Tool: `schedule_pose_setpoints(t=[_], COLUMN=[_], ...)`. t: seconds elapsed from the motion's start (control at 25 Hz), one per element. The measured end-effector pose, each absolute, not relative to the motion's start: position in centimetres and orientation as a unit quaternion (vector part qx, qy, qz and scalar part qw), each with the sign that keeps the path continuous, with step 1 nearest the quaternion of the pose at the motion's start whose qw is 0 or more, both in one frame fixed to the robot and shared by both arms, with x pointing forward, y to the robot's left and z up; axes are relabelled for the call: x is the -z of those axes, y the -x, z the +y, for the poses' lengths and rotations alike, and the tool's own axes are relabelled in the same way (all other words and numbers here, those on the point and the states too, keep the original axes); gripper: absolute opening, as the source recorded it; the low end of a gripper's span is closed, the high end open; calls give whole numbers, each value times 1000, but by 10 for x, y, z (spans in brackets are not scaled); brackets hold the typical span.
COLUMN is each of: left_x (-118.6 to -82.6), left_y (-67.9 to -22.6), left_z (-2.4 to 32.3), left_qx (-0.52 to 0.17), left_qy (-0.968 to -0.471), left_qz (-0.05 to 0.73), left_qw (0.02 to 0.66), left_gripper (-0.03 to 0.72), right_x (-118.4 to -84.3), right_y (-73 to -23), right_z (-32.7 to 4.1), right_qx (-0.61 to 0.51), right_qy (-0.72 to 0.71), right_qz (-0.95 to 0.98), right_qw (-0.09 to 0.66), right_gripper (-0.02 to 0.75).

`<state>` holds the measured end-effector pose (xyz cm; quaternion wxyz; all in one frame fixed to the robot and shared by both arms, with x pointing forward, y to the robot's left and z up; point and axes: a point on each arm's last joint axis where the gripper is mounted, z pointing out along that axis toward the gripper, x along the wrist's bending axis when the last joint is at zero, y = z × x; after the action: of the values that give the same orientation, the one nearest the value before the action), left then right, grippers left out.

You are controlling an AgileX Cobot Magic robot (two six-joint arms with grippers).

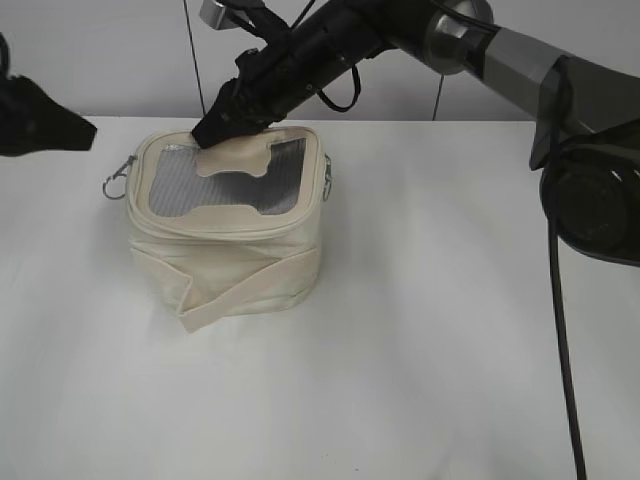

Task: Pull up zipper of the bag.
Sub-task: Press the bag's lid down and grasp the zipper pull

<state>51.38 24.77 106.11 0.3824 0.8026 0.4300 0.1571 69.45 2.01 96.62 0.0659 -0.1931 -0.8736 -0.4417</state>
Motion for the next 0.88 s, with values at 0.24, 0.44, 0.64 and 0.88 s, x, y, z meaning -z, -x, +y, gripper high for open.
schedule_pose_setpoints(t=[0.24,0.44,0.64,0.88], left_x=[-1007,-992,-984,-972], left_y=[-551,-558,-563,-568], left_z=[247,248,250,249], left_qx=[-147,-153,-169,-160], left_qy=[-856,-873,-886,-886], left_qz=[367,339,310,313], left_qw=[333,315,300,303], left_gripper=[458,458,458,458], right_x=[-966,-967,-967,-967], right_y=[-694,-694,-694,-694], right_z=[20,20,20,20], right_qx=[440,440,440,440], right_qy=[195,195,198,201], right_qz=[-874,-874,-873,-872], right_qw=[70,71,72,74], right_gripper=[56,56,55,55])
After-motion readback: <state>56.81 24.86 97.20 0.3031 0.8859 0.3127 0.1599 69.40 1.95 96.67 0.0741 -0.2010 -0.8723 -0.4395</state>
